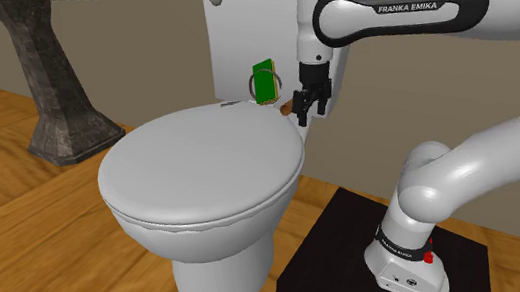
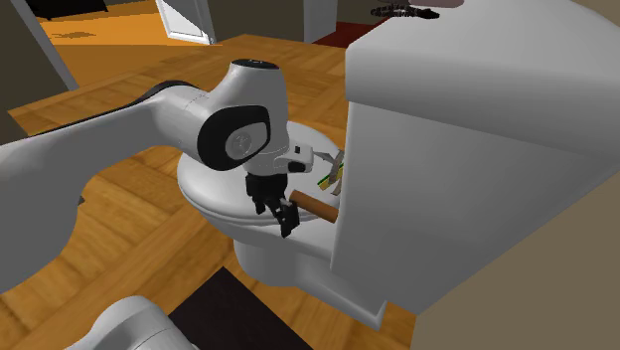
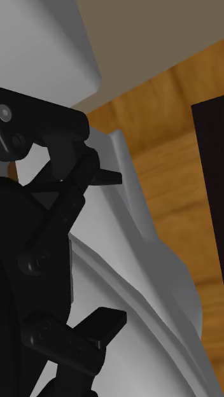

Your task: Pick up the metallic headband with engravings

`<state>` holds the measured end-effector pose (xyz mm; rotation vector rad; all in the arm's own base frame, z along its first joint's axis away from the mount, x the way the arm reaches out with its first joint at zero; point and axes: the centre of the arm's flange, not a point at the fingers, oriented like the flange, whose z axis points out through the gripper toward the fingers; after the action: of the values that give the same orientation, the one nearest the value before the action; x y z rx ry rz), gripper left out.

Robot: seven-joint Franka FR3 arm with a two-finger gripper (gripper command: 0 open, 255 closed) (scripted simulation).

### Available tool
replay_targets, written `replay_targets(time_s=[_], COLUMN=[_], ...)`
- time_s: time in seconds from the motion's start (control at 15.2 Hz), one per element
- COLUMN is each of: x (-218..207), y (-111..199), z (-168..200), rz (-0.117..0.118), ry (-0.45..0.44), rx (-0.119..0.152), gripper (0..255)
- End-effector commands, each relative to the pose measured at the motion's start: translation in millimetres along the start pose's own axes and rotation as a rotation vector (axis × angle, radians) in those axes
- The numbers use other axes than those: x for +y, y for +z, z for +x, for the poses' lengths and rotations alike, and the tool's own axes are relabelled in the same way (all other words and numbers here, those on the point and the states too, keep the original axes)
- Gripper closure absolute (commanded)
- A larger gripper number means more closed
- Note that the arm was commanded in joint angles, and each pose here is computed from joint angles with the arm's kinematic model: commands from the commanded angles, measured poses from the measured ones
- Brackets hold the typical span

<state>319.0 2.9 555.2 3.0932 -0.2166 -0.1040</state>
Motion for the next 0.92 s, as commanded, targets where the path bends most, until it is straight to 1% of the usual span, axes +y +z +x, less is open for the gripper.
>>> replay_targets(time_s=[0.0,0.46,0.86], x=[0.0,8.7,7.8], y=[0.0,-48.6,-94.1], z=[0.0,62.3,113.1], rz=[0.0,-0.096,-0.179], ry=[0.0,-0.091,-0.169], rx=[0.0,0.073,0.136], gripper=[0,0,0])
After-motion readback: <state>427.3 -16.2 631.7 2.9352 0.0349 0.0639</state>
